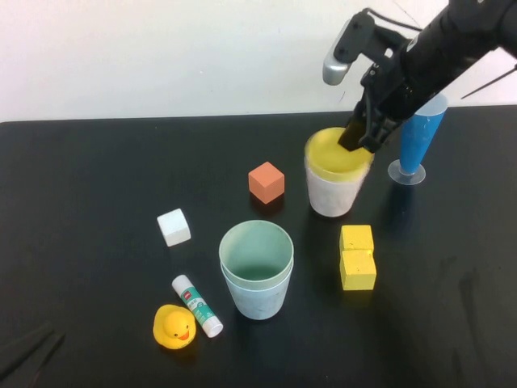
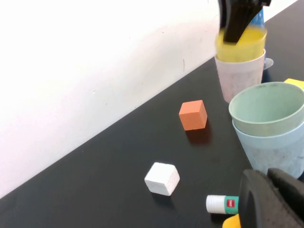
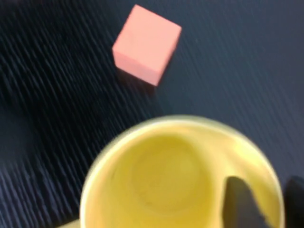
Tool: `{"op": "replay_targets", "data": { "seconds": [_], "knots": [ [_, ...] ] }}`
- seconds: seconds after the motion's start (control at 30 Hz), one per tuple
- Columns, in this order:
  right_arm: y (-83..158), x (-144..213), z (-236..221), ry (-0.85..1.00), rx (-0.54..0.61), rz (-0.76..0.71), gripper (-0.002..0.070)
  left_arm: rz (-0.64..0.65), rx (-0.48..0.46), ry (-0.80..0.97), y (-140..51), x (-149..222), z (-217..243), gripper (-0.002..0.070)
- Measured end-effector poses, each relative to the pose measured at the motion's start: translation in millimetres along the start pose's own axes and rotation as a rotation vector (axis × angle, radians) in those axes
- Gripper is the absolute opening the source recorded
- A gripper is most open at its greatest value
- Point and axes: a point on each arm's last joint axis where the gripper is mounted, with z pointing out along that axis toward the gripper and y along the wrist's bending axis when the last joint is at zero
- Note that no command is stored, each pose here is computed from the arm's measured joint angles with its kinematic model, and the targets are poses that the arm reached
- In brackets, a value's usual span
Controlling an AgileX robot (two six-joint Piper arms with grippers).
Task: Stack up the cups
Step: Place the yellow cup on the pink cup, then pick up the pink cup, then place the pink cup on the green cup
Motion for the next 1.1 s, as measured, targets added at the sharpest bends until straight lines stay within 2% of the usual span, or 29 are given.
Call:
{"op": "replay_targets", "data": {
  "seconds": [0.07,0.13,0.3,0.37,0.4,0.5,0.53,0.73,0.87,1.0,1.1],
  "knots": [
    [0,1,4,-0.003,-0.013,0.009,0.0325,0.004,0.000,0.002,-0.1,1,0,0.0001],
    [-2,1,9,-0.005,-0.011,0.012,0.0384,0.004,0.000,0.000,-0.1,0,0,0.0001],
    [-7,9,33,0.013,-0.022,0.031,0.0415,0.004,0.000,0.000,-0.1,0,0,0.0001],
    [-8,13,45,0.029,-0.035,0.039,0.0381,0.004,0.000,0.000,-0.1,0,0,0.0001],
    [-9,15,50,0.036,-0.042,0.043,0.0333,0.004,0.000,0.000,-0.1,0,0,0.0002],
    [-8,16,52,0.041,-0.053,0.049,0.0132,0.004,0.000,0.000,-0.1,0,0,0.0002],
    [-7,15,50,0.036,-0.059,0.056,0.0094,0.004,0.000,0.000,-0.1,0,0,0.0001],
    [-4,-7,14,0.004,-0.059,0.044,0.0082,0.004,0.000,0.007,-0.1,1,0,0.0002],
    [20,-38,-46,-0.087,-0.038,0.007,0.0082,0.004,0.000,0.011,-0.1,1,0,0.0001],
    [71,-69,-96,-0.133,-0.003,-0.093,0.0082,0.004,0.000,0.011,-0.1,1,0,0.0001],
    [110,-81,-107,-0.104,-0.003,-0.180,0.0082,0.006,-0.001,0.011,-0.1,1,0,0.0001]
  ]
}}
